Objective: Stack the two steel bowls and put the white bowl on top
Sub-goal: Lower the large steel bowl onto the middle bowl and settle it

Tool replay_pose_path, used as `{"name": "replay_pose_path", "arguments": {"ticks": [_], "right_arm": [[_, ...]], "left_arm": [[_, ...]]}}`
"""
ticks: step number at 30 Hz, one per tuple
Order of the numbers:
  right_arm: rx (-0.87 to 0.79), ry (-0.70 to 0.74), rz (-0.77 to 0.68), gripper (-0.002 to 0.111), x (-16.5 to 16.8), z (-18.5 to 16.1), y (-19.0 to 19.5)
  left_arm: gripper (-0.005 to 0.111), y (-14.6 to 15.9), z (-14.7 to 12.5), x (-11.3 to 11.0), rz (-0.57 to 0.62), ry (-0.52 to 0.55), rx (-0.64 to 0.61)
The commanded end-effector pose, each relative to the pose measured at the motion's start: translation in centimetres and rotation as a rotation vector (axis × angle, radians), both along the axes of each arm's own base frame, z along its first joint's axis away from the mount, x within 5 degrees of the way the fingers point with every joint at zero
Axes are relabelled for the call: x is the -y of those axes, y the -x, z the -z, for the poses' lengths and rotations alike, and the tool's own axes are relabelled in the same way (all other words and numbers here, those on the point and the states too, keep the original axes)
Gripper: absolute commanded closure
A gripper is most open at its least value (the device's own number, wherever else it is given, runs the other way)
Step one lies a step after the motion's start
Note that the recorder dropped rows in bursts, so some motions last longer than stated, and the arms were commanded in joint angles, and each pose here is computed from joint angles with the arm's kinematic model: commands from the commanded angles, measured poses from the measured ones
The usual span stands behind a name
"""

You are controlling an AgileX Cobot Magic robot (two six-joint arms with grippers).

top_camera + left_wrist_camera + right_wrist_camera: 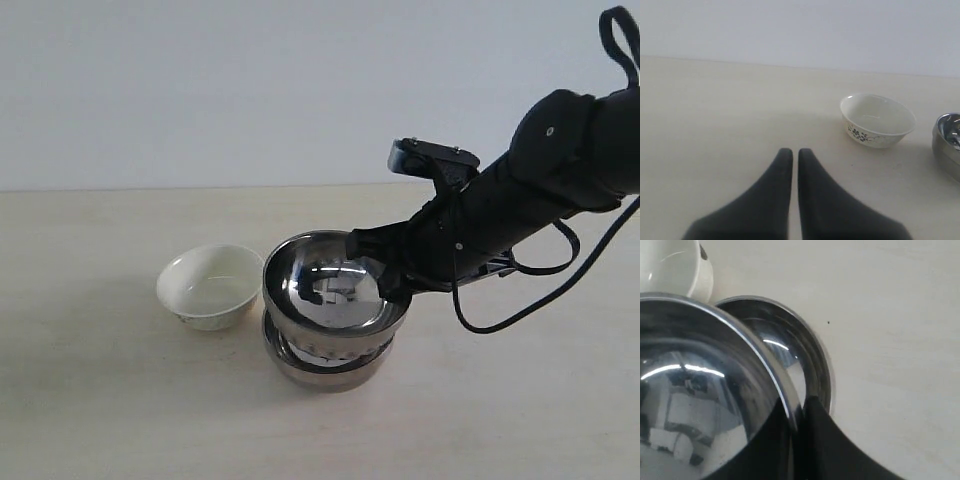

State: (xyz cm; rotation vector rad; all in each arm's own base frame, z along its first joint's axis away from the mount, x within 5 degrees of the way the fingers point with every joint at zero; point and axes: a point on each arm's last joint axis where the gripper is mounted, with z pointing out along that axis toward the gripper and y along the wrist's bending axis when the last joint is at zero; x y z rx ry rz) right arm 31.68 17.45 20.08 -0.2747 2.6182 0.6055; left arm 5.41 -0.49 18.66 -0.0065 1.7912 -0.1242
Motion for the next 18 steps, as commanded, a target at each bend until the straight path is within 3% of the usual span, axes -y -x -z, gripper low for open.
{"name": "replay_pose_path", "arguments": {"ticks": [1,18], "right_arm": [[-0.003,0.006,0.014,0.108,-0.2,1.0,-0.4],[0.072,0.008,-0.02,0.108,-2.8,1.6,0.1]], "left_arm": [[0.103,0.0,0.1,0.0,-0.003,-0.001,-0.001],[0.103,0.0,0.1,0.0,-0.003,-0.001,-0.001]]}}
